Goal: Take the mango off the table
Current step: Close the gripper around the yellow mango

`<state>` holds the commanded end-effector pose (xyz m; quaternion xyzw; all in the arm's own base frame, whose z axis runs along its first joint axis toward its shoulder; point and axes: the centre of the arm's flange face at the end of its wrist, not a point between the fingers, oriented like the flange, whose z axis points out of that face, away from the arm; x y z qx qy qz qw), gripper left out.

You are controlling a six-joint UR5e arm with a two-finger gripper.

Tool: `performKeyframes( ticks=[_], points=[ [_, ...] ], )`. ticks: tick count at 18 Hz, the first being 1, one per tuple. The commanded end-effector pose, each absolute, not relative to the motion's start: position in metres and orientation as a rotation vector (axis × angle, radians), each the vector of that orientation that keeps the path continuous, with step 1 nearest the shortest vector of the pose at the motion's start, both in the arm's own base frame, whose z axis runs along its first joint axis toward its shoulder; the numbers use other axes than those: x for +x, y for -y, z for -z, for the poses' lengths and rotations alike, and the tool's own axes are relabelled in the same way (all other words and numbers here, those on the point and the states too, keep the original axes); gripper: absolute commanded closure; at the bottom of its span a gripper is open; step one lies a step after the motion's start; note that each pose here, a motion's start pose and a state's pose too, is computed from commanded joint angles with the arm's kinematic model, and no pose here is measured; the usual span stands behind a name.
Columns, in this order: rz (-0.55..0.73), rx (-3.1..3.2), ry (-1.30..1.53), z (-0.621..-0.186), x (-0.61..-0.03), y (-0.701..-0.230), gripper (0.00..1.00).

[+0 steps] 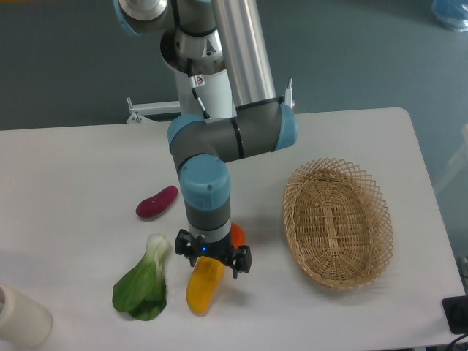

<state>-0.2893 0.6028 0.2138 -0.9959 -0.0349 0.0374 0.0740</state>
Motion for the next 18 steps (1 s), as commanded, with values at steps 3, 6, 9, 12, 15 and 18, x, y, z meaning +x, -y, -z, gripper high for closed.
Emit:
performKeyframes(
  ticks=[3, 6, 9, 12, 15, 18],
  points=[
    [-0.099, -3.003, 0.103, -0.205, -0.287, -0.602, 0.0],
    [-0.12, -3.017, 0.101, -0.201, -0.29, -0.602, 0.0],
    [-0.144, -3.023, 0.11, -0.202, -0.292, -0.602, 0.01],
    [-0.155, -3.025, 0.114, -0.202, -0.293, -0.603, 0.3],
    [-0.159, -3.022, 0.109, -0.205, -0.294, -0.603, 0.41],
    [-0.169, -3.015, 0.102, -0.21, -0.295, -0.603, 0.42]
  ],
)
